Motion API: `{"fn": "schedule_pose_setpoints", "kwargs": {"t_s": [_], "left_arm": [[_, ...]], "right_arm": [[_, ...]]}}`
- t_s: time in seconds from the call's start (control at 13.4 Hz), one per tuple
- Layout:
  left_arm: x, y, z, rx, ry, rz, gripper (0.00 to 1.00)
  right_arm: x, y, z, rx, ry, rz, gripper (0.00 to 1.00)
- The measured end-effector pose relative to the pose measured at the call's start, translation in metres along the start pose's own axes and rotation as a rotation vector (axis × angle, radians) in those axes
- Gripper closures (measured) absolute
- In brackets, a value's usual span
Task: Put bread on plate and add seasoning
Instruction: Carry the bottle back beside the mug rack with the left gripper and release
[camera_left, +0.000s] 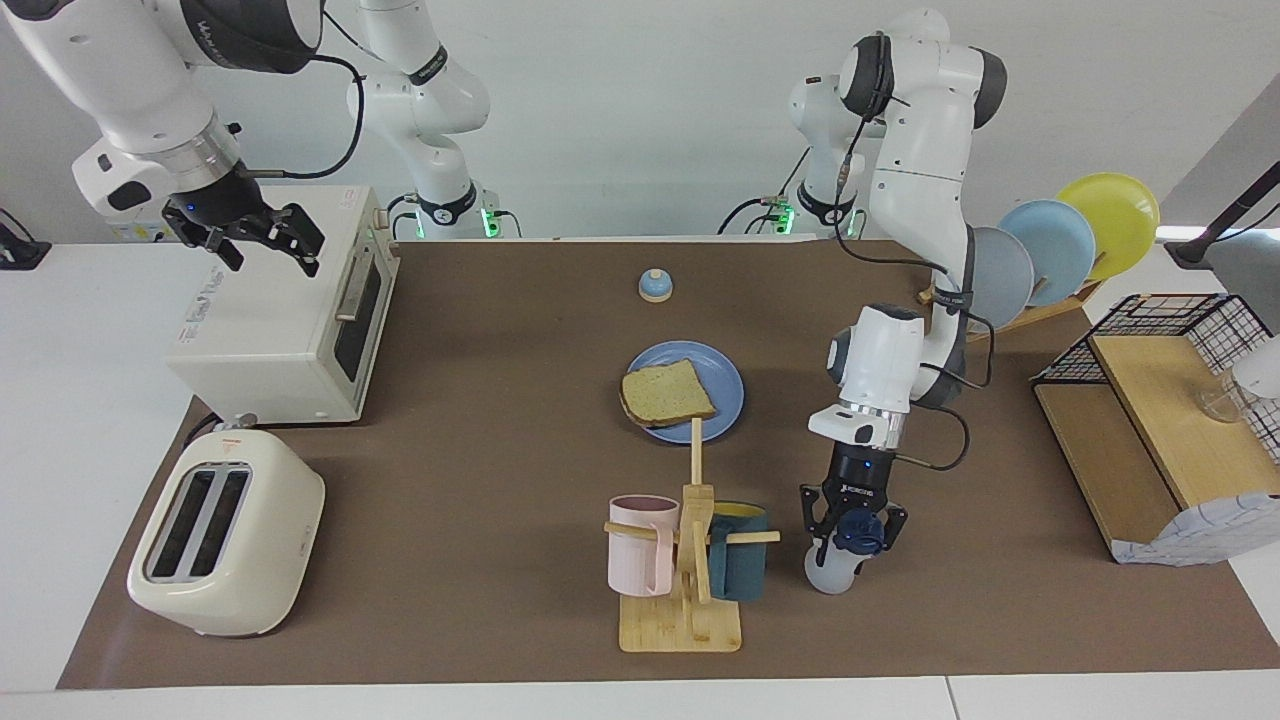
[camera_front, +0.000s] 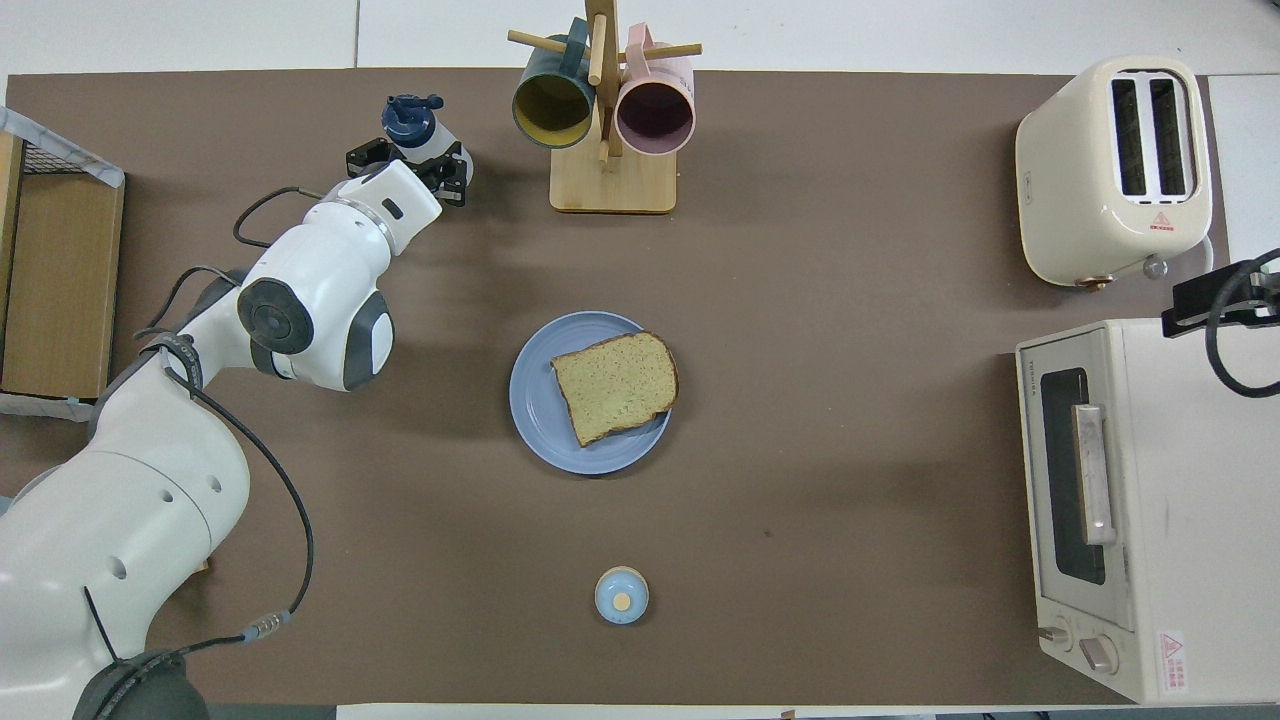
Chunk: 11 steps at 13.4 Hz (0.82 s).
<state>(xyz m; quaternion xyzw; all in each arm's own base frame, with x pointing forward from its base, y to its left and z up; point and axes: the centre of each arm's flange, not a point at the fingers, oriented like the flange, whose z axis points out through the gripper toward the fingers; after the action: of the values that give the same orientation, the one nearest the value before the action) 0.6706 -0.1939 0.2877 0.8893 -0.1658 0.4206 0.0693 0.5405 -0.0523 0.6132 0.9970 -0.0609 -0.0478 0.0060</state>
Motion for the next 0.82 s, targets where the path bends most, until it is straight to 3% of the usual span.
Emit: {"fn": "schedule_pose_setpoints", "kwargs": {"t_s": [0.3,0.67,0.82], "left_arm": [[0.002,-0.001,-0.001,0.002,-0.025,0.013,0.57],[-0.01,-0.003,0.003,0.003,-0.09,0.011,0.04],[-0.011,-0.005,0.003,0.005,-0.093,0.009,0.0]], "right_arm": [[0.0,0.0,0.0,0.0,0.0,0.0,0.0],[0.0,0.0,0.0,0.0,0.0,0.0,0.0],[0.0,0.0,0.0,0.0,0.0,0.0,0.0]]}}
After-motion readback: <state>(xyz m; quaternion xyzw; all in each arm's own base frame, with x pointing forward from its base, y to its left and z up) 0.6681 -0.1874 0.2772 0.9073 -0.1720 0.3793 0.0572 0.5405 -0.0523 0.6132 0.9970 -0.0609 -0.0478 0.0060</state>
